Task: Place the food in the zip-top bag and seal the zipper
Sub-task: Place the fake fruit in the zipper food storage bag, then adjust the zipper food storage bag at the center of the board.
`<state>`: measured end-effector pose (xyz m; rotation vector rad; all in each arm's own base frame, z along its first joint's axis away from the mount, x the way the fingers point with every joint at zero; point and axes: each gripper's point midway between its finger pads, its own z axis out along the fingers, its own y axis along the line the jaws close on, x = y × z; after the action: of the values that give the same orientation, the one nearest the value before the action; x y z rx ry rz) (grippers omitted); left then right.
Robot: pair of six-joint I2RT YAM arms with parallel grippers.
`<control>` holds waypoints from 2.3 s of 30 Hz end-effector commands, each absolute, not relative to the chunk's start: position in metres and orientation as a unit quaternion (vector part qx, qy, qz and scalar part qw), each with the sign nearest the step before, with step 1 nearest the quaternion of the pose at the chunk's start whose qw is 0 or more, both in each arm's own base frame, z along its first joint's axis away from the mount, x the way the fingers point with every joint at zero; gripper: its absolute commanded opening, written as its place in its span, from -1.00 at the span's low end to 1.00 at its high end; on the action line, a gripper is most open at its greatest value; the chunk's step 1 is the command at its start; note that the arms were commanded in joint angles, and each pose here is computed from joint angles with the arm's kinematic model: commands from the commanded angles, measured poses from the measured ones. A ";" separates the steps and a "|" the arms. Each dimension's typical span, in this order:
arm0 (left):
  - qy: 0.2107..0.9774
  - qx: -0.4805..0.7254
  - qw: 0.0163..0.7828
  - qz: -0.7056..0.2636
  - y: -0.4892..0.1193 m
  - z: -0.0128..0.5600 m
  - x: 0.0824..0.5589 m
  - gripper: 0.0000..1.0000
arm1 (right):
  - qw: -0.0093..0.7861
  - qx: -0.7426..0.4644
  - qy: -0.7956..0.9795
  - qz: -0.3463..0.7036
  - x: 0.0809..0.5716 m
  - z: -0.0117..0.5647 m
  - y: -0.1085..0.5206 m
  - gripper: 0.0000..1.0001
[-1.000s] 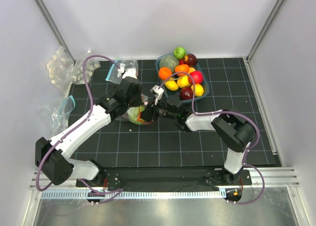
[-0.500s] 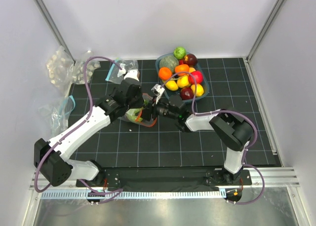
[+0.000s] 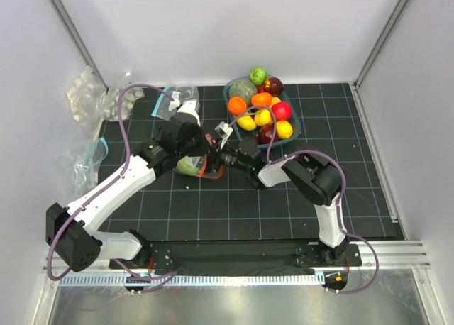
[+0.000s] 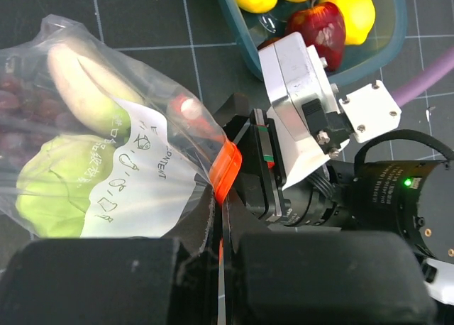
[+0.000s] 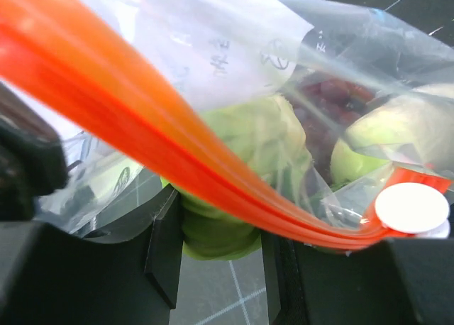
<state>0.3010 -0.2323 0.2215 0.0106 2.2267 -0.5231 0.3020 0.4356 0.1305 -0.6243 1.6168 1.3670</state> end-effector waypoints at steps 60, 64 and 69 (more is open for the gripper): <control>0.857 -0.196 0.426 -0.214 -0.201 0.214 0.325 -1.00 | 0.490 -0.124 0.846 0.169 0.323 0.215 0.270 0.64; 0.852 -0.190 0.439 -0.213 -0.204 0.197 0.335 -1.00 | 0.479 -0.128 0.839 0.224 0.306 0.201 0.279 0.56; 0.865 -0.159 0.422 -0.221 -0.216 0.193 0.333 -0.99 | 0.461 -0.116 0.848 0.236 0.293 0.191 0.278 0.54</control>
<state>0.3205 -0.2086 0.1735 -0.4392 2.2339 -0.5058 0.2962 0.2716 0.1672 -0.3314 2.1558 0.4910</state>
